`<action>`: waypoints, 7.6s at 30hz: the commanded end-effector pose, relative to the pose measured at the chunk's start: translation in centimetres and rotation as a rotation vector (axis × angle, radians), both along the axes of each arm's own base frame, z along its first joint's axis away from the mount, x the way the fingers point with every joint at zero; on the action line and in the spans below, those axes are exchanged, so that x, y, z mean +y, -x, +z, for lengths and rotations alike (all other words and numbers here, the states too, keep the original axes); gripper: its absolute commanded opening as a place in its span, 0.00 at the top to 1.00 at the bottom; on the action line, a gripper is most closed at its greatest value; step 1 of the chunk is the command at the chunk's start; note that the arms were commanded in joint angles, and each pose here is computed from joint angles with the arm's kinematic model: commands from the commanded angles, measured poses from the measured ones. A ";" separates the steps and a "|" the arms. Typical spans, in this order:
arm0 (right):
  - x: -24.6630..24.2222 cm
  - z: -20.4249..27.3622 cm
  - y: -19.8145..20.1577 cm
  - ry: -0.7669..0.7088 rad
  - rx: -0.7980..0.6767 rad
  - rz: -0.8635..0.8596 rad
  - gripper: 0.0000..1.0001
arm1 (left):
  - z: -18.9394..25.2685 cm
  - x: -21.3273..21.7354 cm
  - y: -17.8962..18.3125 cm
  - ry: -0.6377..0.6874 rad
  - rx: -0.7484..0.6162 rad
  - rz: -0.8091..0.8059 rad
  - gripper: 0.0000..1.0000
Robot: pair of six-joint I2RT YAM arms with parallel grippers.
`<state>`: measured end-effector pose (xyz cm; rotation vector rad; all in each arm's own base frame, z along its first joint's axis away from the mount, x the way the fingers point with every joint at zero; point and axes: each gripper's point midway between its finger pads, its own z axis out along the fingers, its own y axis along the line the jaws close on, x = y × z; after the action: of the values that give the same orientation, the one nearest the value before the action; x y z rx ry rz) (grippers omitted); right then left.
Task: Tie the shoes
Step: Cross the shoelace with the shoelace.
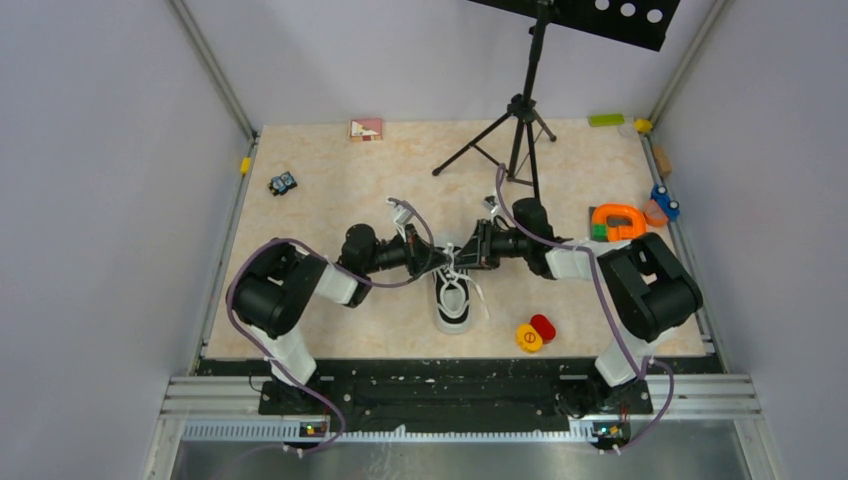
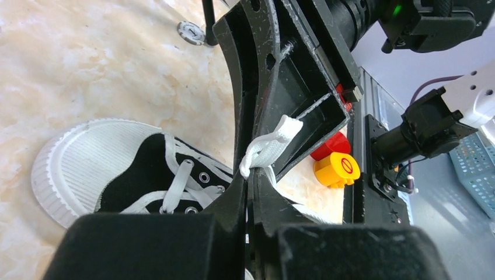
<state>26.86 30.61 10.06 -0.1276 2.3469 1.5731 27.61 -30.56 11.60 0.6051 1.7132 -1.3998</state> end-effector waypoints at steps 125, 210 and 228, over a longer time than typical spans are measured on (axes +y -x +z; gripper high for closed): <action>-7.0 -0.2 0.9 0.508 -0.326 -0.129 0.68 | -0.4 -0.9 0.3 -0.042 0.049 -0.068 1.00; -3.0 0.5 0.5 0.720 -0.664 0.010 0.65 | 0.0 -1.2 0.5 -0.050 0.036 -0.096 1.00; -2.5 0.5 1.3 0.685 -0.682 0.030 1.00 | -0.2 -1.3 0.6 -0.051 0.051 -0.102 1.00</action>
<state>25.36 26.63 7.99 -0.7093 2.2701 0.4639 26.57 -31.26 9.36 0.6489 1.8758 -1.4578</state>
